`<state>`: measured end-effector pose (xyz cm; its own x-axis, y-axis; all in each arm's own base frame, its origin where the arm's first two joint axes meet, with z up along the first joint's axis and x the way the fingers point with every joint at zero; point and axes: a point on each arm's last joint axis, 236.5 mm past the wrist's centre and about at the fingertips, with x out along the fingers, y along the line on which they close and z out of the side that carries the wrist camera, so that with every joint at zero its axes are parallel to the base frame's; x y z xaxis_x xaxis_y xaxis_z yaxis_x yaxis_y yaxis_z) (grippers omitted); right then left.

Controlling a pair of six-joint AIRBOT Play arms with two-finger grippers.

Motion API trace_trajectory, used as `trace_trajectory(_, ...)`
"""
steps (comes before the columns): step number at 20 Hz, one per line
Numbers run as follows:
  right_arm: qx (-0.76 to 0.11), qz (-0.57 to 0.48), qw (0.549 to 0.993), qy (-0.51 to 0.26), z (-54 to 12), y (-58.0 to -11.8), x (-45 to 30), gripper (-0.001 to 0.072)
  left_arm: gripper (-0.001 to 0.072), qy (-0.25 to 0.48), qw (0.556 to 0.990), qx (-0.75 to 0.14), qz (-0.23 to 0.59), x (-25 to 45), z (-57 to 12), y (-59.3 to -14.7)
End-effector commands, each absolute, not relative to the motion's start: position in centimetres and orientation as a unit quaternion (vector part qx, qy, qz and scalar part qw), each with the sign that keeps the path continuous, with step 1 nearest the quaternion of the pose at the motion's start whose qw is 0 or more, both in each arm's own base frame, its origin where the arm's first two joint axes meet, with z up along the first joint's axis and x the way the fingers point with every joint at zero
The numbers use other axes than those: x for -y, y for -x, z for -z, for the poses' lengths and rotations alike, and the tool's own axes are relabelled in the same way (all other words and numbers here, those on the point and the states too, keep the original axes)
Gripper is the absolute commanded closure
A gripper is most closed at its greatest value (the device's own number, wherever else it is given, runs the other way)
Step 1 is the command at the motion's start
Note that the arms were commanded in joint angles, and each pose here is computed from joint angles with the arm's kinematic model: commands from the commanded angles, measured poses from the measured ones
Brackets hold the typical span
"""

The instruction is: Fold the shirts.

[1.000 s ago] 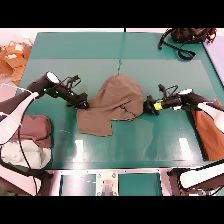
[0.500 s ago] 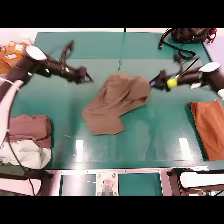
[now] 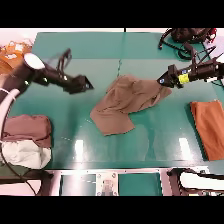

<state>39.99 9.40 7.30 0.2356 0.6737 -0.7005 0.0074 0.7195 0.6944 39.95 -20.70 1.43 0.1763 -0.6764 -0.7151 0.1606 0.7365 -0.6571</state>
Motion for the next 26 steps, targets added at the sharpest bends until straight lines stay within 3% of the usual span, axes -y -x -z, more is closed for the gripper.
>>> trace_trajectory(1,-0.58,-0.212,0.732,-0.288,-5.2,-39.8,-8.8,0.0696,0.0088,0.268,0.707,-0.618,0.215,19.6,6.6,-37.9)
trace_trajectory(7,-0.562,-0.211,0.75,-0.278,-5.2,-40.8,-8.4,0.0697,0.009,0.306,0.635,-0.666,0.246,23.0,10.0,-35.0)
trace_trajectory(8,-0.559,-0.209,0.753,-0.278,-5.2,-40.9,-8.3,0.0697,0.0128,0.295,0.633,-0.667,0.261,24.4,9.9,-34.3)
trace_trajectory(11,-0.556,-0.207,0.755,-0.279,-5.3,-41.1,-8.1,0.0697,0.069,0.264,0.633,-0.656,0.316,27.8,8.9,-33.1)
trace_trajectory(15,-0.56,-0.206,0.75,-0.286,-6.6,-40.3,-7.1,0.0696,0.069,0.255,0.665,-0.595,0.371,27.4,1.0,-37.1)
trace_trajectory(19,-0.531,-0.211,0.773,-0.275,-13.4,-39.9,-5.4,0.0696,0.0689,0.21,0.776,-0.417,0.424,25.8,-17.4,-40.7)
trace_trajectory(23,-0.412,-0.229,0.86,-0.198,-25.6,-38.6,-5.6,0.0696,0.069,0.114,0.862,-0.185,0.457,23.8,-38.1,-35.1)
trace_trajectory(26,-0.313,-0.235,0.91,-0.138,-34.2,-34.7,-6.7,0.0696,0.069,0.041,0.9,-0.043,0.431,20.9,-48.2,-28.3)
